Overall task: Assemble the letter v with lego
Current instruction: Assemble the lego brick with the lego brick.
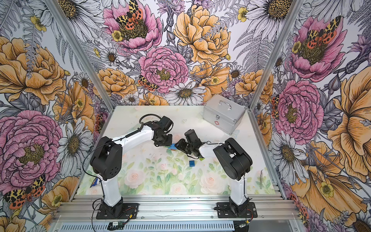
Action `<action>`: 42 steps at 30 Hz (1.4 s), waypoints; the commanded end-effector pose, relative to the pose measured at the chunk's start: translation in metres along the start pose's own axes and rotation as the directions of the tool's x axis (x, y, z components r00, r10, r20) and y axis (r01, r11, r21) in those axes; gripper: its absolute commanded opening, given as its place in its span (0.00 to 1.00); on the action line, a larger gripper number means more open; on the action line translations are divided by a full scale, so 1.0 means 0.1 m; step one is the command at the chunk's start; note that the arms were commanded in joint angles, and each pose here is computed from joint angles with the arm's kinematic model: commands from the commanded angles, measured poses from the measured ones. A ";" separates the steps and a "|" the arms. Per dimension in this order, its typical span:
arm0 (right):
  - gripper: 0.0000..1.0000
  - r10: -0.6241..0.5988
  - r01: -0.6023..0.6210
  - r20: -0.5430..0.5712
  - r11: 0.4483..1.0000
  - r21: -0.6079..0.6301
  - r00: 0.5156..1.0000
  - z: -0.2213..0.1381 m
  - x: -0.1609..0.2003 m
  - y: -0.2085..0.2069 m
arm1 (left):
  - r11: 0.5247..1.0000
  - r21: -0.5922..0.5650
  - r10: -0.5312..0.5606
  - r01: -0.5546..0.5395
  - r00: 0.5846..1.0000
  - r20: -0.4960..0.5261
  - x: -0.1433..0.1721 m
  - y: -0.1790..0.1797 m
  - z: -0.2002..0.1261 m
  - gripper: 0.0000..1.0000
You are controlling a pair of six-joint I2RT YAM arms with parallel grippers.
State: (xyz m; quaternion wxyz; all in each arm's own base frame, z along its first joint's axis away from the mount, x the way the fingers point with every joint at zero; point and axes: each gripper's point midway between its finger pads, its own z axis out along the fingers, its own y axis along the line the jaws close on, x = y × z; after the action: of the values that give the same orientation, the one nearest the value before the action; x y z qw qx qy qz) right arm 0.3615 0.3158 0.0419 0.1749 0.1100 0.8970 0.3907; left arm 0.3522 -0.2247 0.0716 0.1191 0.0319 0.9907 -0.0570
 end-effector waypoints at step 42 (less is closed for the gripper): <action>0.38 -0.003 0.006 -0.036 0.998 0.070 0.999 0.08 0.06 -0.22 | 0.995 -0.102 0.019 -0.021 1.000 -0.020 0.05 0.19 0.15 0.09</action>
State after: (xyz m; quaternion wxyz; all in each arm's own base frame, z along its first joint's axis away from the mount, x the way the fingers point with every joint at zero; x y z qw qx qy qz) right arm 0.3630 0.3179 0.0437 0.1743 0.1042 0.8973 0.3919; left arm 0.3585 -0.2248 0.0680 0.1320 0.0294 0.9898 -0.0455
